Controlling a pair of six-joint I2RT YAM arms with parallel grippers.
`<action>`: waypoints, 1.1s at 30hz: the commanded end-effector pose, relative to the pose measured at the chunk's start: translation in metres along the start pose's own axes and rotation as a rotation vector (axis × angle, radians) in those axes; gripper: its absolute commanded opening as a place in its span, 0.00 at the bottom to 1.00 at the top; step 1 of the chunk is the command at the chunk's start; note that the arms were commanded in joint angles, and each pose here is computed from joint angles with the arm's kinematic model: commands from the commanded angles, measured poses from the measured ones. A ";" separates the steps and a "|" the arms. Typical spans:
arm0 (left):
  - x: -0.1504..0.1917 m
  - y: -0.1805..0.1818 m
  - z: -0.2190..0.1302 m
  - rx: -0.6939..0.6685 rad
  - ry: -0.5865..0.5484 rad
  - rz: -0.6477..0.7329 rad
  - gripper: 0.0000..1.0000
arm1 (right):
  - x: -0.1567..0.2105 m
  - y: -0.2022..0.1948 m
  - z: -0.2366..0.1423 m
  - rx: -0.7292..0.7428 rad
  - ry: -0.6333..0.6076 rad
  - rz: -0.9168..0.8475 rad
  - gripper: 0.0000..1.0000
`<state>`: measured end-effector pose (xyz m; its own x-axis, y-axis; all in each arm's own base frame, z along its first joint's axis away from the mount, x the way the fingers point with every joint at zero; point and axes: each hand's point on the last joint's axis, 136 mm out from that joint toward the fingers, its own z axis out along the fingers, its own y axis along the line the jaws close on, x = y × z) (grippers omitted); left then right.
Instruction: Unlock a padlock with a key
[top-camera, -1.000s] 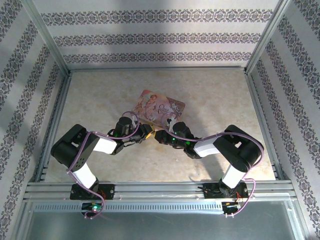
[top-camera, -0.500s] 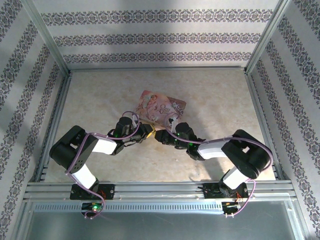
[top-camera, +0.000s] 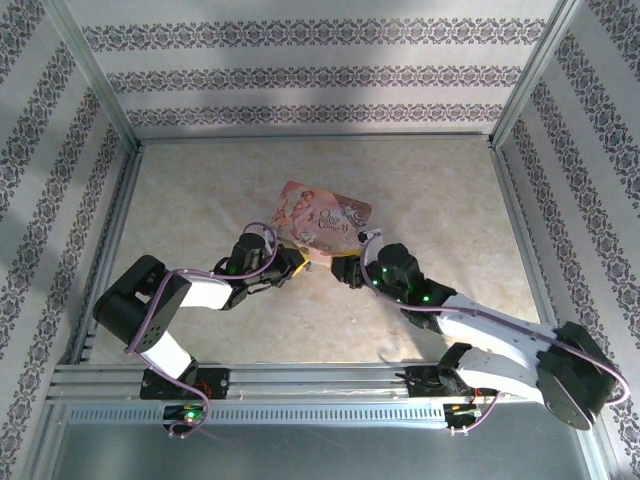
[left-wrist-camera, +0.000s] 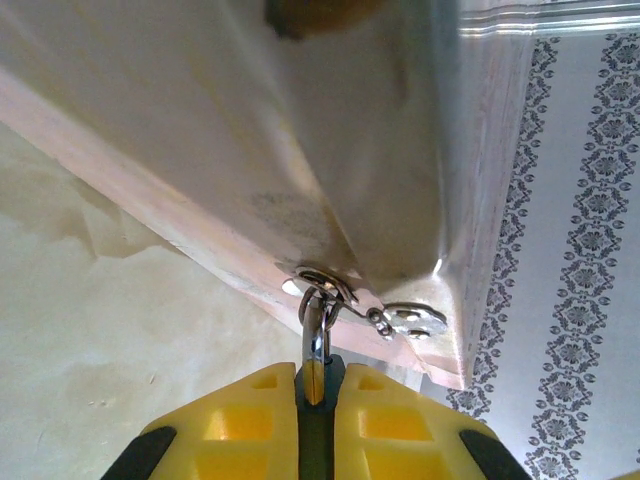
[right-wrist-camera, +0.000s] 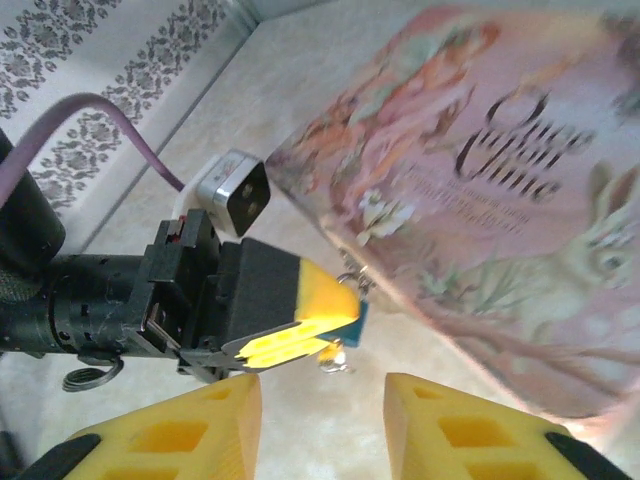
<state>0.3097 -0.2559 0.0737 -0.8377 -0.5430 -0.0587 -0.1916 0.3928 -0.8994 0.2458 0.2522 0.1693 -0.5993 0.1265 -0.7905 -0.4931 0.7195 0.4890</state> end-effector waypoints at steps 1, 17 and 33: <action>-0.002 -0.037 -0.001 0.084 -0.006 0.053 0.06 | -0.017 -0.005 -0.018 0.083 -0.045 -0.192 0.42; -0.003 -0.043 -0.001 0.085 -0.006 0.052 0.06 | -0.041 -0.015 -0.059 0.218 -0.101 -0.713 0.89; -0.002 -0.047 -0.002 0.088 -0.005 0.036 0.05 | -0.032 0.007 -0.065 0.096 -0.165 -1.012 0.98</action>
<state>0.3148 -0.2589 0.0853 -0.8374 -0.5434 -0.0596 -0.1898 0.3912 -0.9005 0.2296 0.1984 0.2200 0.0901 -0.4769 -0.8743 -0.6338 0.6497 -0.4197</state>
